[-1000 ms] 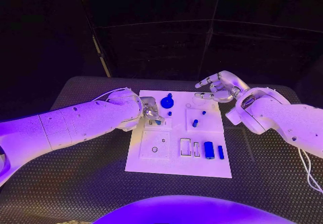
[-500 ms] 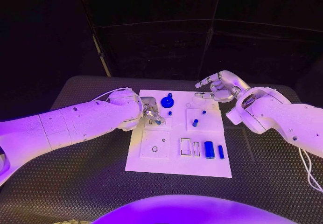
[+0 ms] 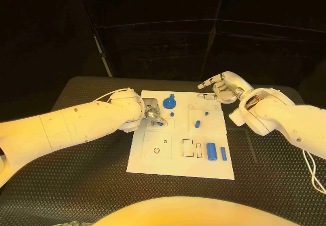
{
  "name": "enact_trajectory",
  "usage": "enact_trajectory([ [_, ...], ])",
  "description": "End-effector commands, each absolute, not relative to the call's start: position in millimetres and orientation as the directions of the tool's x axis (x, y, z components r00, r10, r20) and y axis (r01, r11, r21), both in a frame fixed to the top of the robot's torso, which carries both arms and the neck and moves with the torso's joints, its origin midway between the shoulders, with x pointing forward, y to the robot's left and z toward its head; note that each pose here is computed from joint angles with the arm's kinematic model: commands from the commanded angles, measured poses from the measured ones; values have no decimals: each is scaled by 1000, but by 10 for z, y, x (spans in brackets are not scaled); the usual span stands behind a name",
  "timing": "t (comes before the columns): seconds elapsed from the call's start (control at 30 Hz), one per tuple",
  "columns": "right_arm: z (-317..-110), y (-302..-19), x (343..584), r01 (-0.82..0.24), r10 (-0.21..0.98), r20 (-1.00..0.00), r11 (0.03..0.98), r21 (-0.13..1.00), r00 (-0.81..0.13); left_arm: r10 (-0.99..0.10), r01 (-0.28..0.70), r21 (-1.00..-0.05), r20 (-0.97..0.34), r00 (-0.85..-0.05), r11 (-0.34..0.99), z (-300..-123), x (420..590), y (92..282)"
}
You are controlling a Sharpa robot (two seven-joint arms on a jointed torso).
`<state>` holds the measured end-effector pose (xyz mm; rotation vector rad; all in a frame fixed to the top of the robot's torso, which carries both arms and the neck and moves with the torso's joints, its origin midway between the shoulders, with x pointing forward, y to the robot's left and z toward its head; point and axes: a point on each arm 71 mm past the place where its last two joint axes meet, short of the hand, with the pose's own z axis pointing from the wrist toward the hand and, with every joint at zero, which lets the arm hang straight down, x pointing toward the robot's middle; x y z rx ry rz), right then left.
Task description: Assemble the parts on the task board
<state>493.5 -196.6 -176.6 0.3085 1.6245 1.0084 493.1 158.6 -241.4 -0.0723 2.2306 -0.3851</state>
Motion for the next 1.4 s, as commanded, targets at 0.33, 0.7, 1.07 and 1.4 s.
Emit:
enact_trajectory([
  [0.33, -1753, -1944, 4933, -314, 662, -673, 596, 740, -329, -146, 83, -272, -720, -678, 959, -2505, 4891, 1578],
  [0.7, -1754, -1940, 4935, -314, 662, -673, 595, 740, -329, -143, 85, -271, -719, -680, 959, -2507, 4890, 1576],
  [1.07, -1760, -1928, 4940, -314, 661, -672, 595, 740, -333, -162, 85, -289, -731, -663, 954, -2489, 4895, 1524],
  [1.4, -1763, -1924, 4943, -314, 660, -672, 595, 740, -335, -162, 83, -287, -730, -664, 954, -2495, 4905, 1527],
])
